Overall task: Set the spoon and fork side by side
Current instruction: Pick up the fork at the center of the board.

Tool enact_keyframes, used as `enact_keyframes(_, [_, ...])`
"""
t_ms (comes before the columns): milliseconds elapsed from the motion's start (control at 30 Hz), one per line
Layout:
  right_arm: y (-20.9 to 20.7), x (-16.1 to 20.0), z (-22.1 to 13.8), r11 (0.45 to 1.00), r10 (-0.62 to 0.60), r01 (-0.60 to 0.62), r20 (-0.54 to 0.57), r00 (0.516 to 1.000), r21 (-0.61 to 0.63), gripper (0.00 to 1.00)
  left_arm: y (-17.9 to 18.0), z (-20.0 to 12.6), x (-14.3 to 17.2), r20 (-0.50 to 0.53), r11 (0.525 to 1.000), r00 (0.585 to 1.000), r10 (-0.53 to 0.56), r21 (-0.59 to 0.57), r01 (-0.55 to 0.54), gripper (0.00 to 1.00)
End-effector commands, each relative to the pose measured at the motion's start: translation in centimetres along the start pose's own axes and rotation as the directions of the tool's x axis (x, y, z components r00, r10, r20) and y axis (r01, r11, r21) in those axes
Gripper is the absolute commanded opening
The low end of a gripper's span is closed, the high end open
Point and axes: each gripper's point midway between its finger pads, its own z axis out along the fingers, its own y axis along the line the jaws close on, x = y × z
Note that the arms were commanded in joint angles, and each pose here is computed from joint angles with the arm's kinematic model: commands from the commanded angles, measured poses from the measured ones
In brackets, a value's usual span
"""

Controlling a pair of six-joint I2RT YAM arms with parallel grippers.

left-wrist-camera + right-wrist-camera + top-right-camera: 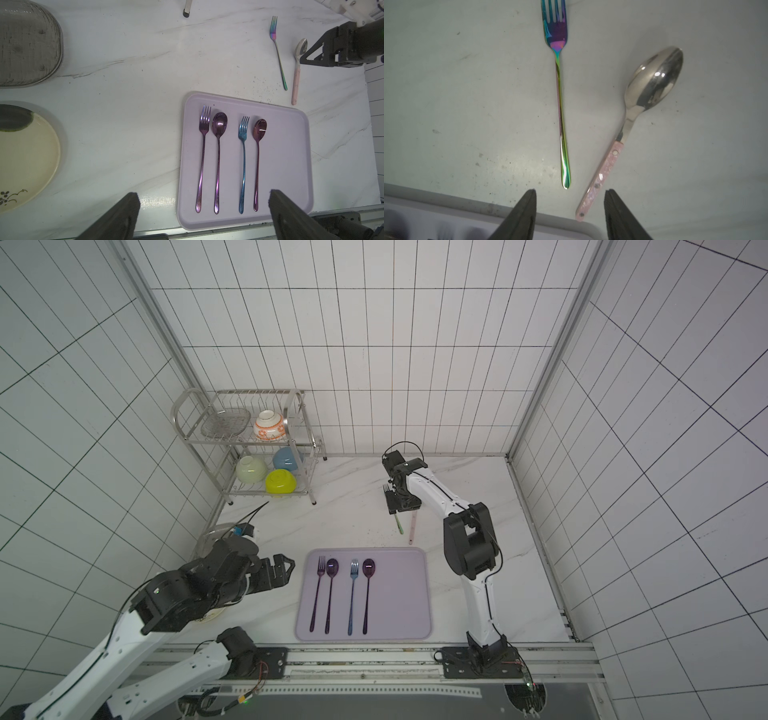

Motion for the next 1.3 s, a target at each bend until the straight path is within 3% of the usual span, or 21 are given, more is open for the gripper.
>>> enact_keyframes(0, [0.2, -1.1, 1.9, 0.997, -0.073, 0.073, -0.014, 0.997, 0.003, 0.54, -1.4, -0.8, -2.3, 0.071, 0.999, 0.997, -0.018, 0.033, 0.016, 0.98])
enact_keyframes(300, [-0.3, -4.5, 5.5, 0.999, -0.042, 0.042, 0.003, 0.999, 0.026, 0.51, -1.5, -0.5, -2.3, 0.058, 1.000, 0.998, -0.007, 0.018, 0.006, 0.98])
enact_keyframes(567, [-0.1, -4.7, 7.8, 1.000, -0.029, 0.029, -0.031, 0.999, -0.001, 0.39, -1.9, -0.5, -2.5, 0.075, 0.998, 0.997, 0.036, 0.042, -0.039, 0.98])
enact_keyframes(700, [-0.3, -4.3, 8.3, 0.999, -0.036, 0.036, -0.047, 0.998, 0.012, 0.37, -1.9, -0.4, -2.5, 0.081, 0.998, 0.996, 0.040, 0.043, -0.043, 0.98])
enact_keyframes(1100, [-0.8, -2.3, 9.2, 0.998, -0.047, 0.050, -0.116, 0.992, 0.028, 0.04, -1.4, -0.6, -2.4, 0.097, 0.998, 0.995, 0.030, 0.046, -0.034, 0.98])
enact_keyframes(1267, [-1.5, -3.5, 7.5, 0.997, -0.034, 0.039, -0.065, 0.997, 0.069, 0.00, -1.1, -1.0, -2.3, 0.106, 0.999, 0.994, 0.019, 0.048, -0.024, 0.99])
